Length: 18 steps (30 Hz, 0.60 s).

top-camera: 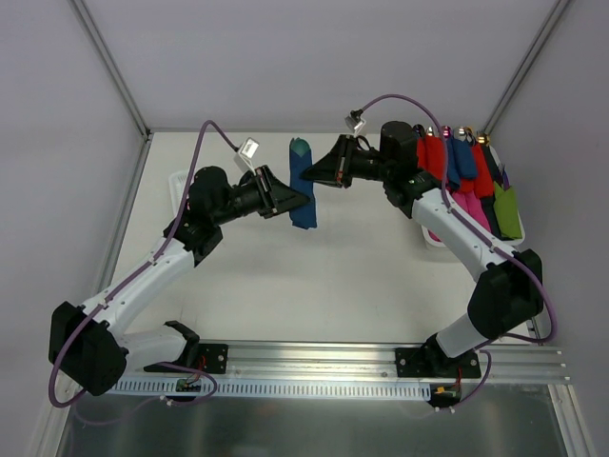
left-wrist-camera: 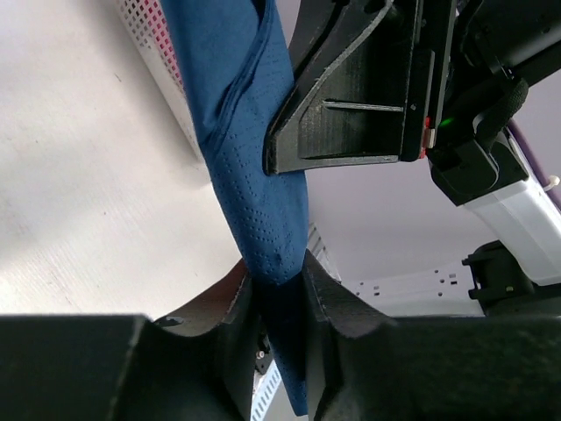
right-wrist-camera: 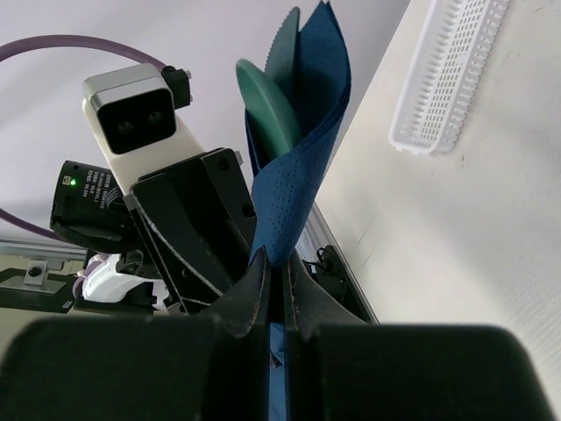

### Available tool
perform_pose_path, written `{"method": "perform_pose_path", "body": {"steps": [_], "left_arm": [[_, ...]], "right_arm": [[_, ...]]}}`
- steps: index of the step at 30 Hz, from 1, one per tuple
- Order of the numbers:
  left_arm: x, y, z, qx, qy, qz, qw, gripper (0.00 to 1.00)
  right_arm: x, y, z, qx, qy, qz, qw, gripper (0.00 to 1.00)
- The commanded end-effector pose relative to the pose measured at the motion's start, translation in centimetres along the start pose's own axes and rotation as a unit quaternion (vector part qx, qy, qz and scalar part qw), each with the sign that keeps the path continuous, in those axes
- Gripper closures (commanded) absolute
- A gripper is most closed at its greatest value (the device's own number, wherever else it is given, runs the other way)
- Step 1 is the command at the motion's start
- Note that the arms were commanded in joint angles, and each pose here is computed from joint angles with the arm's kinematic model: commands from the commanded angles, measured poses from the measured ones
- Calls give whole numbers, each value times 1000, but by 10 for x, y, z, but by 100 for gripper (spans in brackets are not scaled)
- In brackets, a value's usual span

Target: Place the utensils on the paper napkin and roll it up

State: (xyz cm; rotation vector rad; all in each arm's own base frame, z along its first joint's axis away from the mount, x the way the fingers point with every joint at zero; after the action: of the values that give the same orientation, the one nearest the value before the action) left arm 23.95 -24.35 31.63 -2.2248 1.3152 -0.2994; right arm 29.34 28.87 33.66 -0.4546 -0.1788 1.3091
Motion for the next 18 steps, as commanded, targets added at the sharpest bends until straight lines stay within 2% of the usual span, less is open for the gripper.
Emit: {"method": "perform_pose_path", "body": {"steps": [1, 5, 7, 9, 10, 13, 15, 18], "left_arm": [[-1, -7, -17, 20, 49, -14, 999, 83], [1, -7, -14, 26, 47, -13, 998, 100], [1, -7, -9, 35, 45, -24, 998, 100], [-2, -11, -15, 54, 63, -46, 996, 100], [-4, -10, -14, 60, 66, -51, 995, 100], [-8, -15, -21, 89, 90, -76, 989, 100], [-8, -19, -27, 102, 107, -88, 985, 100], [-7, -19, -30, 101, 125, -93, 983, 100]], "right_arm": [[0, -2, 13, -23, -25, -3, 999, 100], [2, -1, 21, -33, -39, 1, 999, 100], [1, -3, 24, -40, -45, 3, 998, 97], [-1, -6, 25, -45, -49, 6, 998, 82], [-3, -9, 26, -46, -50, 5, 998, 65], [-13, -19, 25, -52, -56, 4, 997, 45], [-20, -23, 28, -58, -65, 5, 996, 36], [-26, -23, 32, -60, -80, 13, 995, 30]]}}
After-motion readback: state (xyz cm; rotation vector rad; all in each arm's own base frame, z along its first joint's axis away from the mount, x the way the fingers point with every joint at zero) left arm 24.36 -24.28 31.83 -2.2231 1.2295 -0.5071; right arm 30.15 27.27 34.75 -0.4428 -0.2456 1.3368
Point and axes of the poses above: each gripper's point midway between its finger pads, its own x axis out along the fingers, its own z axis along the line the jaws close on, y = z × x, the point moved 5 cm from there along -x, back along the fingers
